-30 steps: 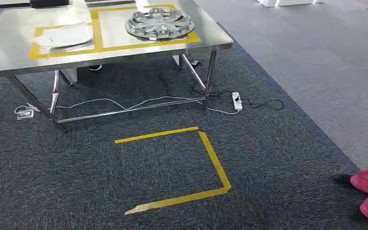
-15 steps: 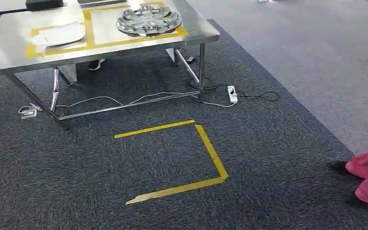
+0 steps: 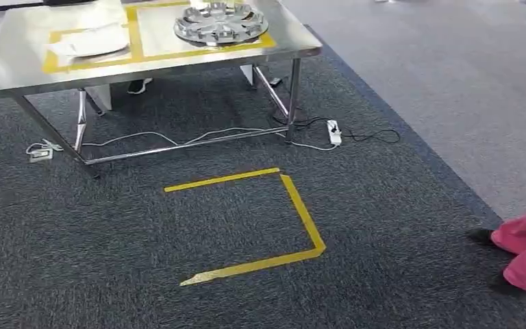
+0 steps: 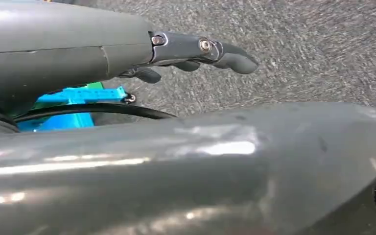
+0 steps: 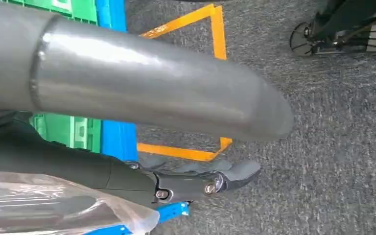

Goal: Take the parts from the cabinet and place them on the table.

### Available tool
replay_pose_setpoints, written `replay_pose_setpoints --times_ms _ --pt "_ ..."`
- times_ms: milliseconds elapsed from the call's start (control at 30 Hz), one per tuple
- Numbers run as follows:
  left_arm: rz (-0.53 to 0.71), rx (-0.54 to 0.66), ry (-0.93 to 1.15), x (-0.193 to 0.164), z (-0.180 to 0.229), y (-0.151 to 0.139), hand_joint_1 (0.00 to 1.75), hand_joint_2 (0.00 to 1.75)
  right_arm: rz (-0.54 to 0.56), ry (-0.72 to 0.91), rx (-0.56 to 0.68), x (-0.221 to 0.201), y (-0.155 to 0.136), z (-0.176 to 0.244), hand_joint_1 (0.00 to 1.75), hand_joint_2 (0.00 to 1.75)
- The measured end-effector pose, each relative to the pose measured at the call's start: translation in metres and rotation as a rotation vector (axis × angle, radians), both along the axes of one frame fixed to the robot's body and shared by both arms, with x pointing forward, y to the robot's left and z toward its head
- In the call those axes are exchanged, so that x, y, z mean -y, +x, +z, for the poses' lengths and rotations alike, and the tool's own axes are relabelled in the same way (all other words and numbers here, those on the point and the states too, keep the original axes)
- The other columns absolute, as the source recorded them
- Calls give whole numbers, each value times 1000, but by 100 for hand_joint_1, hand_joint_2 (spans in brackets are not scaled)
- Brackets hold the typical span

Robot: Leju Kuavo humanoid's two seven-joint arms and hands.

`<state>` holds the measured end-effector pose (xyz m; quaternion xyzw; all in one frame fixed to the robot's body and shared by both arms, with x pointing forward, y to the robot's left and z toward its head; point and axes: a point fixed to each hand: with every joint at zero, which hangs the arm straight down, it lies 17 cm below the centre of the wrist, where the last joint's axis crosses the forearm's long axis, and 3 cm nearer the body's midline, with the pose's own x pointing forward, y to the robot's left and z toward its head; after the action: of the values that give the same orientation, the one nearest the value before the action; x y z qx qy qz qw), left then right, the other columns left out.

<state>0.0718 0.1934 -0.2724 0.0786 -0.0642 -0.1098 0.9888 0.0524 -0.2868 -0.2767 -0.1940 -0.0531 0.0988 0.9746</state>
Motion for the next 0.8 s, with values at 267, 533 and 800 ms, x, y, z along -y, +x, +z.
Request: replay_pose_setpoints --times_ms 267,533,800 --pt "0 1 2 -1 0 0 0 0 13 -12 2 2 1 1 0 0" --pt "3 -5 3 -1 0 -2 0 0 15 -15 -3 2 -1 0 0 0" --pt "8 -7 6 -1 0 0 0 0 17 -17 -9 2 -4 0 0 0"
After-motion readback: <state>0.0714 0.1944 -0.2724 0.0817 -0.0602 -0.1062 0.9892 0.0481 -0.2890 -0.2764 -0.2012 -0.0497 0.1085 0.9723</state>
